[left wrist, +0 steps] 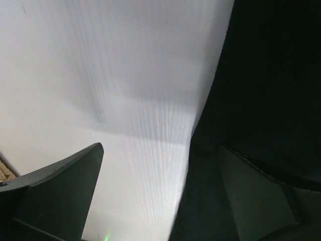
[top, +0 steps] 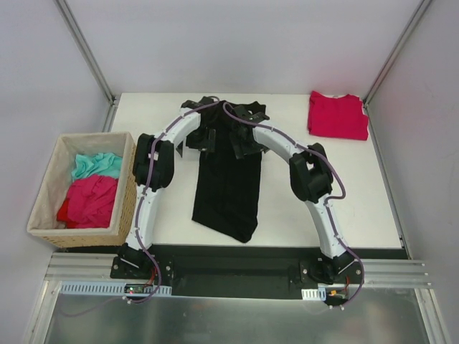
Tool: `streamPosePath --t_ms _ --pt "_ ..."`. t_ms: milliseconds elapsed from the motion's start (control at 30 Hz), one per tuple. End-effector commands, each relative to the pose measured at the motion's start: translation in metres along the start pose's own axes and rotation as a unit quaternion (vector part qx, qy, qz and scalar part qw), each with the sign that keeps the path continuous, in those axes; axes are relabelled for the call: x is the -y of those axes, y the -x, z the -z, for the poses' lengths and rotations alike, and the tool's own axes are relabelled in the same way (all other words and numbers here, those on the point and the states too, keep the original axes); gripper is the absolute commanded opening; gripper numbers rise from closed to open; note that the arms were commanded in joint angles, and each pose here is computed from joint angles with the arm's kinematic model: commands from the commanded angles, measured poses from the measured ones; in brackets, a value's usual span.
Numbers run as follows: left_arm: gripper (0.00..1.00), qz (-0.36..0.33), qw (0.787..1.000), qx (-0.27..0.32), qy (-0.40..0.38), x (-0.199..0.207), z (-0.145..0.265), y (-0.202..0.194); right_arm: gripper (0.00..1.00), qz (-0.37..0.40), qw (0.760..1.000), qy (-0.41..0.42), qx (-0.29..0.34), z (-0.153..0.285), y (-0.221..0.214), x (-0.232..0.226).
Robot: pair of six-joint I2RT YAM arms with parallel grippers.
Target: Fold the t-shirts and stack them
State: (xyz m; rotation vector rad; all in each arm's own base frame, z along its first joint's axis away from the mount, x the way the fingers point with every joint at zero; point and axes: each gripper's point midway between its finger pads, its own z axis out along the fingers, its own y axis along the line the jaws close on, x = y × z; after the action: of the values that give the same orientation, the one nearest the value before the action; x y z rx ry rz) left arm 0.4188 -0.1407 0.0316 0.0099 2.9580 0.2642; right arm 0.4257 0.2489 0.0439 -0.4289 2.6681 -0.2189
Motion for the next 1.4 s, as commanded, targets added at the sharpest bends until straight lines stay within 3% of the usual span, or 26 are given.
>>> streamPosePath --t_ms 0,333,567,833,1000,1367 --pt "0.99 0.005 1.0 0.002 -0.001 -0.011 0.001 0.019 0.89 -0.008 1.0 0.006 -0.018 -0.001 0.009 0.01" --pt "0.99 0.023 0.999 0.024 -0.043 -0.009 0.004 0.048 0.89 -0.055 0.998 0.035 -0.007 -0.019 0.04 0.03" --pt "0.99 0.038 0.989 0.092 -0.105 -0.006 0.067 0.055 0.89 -0.05 0.996 0.04 0.057 0.035 0.05 0.032" --pt "0.99 0.048 0.986 0.113 -0.116 -0.023 0.113 0.013 0.89 -0.006 0.998 0.024 0.065 0.096 -0.003 0.016" --pt "0.99 0.048 0.988 0.107 -0.103 -0.034 0.114 -0.011 0.89 0.01 0.999 0.008 0.038 0.088 -0.03 0.009" --pt "0.99 0.047 0.988 0.117 -0.087 -0.042 0.117 -0.011 0.89 0.033 0.998 -0.035 -0.033 0.028 -0.059 0.011"
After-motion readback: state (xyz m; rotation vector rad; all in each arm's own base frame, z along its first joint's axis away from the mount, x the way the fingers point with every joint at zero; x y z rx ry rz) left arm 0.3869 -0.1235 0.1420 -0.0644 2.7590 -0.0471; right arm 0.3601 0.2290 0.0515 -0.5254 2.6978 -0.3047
